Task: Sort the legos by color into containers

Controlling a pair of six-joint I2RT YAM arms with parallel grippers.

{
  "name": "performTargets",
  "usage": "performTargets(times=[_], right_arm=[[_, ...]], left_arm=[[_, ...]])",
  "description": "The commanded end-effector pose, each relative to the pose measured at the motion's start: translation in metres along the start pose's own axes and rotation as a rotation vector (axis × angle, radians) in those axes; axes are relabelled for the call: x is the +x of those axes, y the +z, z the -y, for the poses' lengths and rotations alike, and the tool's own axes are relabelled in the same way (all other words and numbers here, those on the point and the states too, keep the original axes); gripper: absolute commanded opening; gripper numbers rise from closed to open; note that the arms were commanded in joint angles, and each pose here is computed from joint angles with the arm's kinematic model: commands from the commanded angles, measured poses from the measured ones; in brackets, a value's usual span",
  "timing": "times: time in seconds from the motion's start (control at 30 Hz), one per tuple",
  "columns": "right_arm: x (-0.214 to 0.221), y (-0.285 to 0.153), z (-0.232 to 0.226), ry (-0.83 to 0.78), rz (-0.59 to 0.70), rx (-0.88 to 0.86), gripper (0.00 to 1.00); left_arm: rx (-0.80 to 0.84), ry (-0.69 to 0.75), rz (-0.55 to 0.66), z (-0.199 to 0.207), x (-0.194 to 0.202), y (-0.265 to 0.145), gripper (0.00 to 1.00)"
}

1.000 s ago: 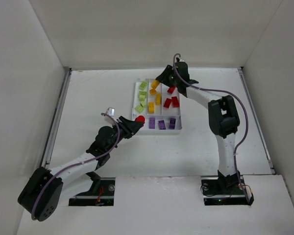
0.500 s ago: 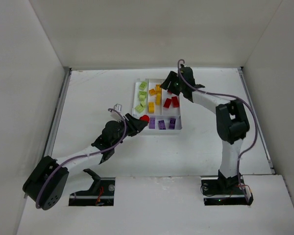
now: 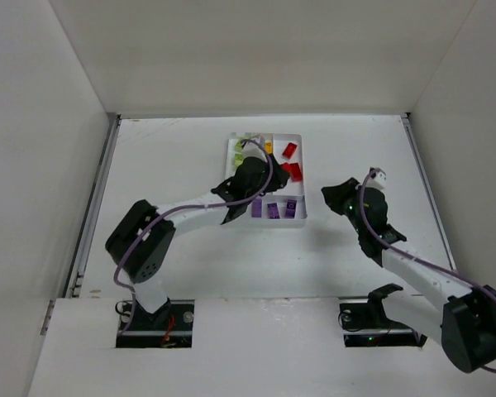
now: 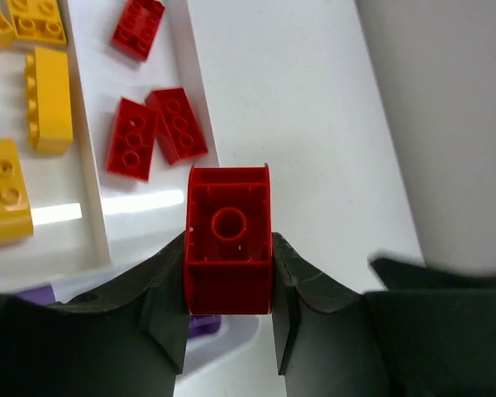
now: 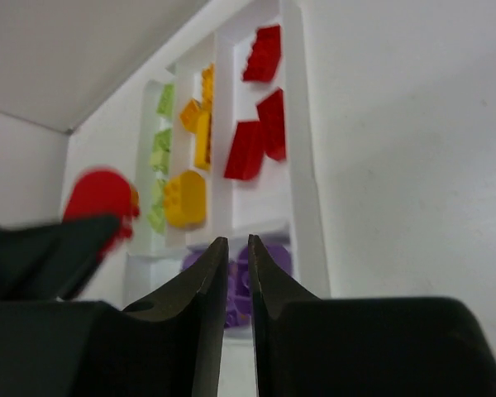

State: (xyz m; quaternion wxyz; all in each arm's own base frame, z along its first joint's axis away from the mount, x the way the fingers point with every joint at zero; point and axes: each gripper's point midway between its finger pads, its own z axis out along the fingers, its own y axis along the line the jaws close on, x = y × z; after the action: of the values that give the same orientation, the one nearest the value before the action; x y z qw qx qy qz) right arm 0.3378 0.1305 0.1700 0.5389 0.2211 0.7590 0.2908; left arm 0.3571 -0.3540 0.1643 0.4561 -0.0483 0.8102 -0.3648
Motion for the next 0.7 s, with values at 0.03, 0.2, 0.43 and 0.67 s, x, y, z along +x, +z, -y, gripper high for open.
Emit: performTargets(times=[0.03,0.2,0.43,0.67], right_arm=[[-0.009,-0.024,0.011,0.016,0.108,0.018,0.26],[0.000,-0.037,0.019,-0.003,0.096,-0.004,0.32],[0.001,-0.041,0.012,0.006,0.094,-0.046,0.34],[0.000,-0.044,0.009,0.015,0.093,-0.070,0.36]], left_arm=[[-0.136,0.136,0.026,-0.010,-0.017,0.044,0.19],[-0.244,0.184,0.053,-0.026,-0.033,0.091,0.21],[-0.322,0.208,0.056,-0.043,-0.041,0.138,0.28],[-0.336,0.259,0.082,-0.047,-0.054,0.153,0.49]])
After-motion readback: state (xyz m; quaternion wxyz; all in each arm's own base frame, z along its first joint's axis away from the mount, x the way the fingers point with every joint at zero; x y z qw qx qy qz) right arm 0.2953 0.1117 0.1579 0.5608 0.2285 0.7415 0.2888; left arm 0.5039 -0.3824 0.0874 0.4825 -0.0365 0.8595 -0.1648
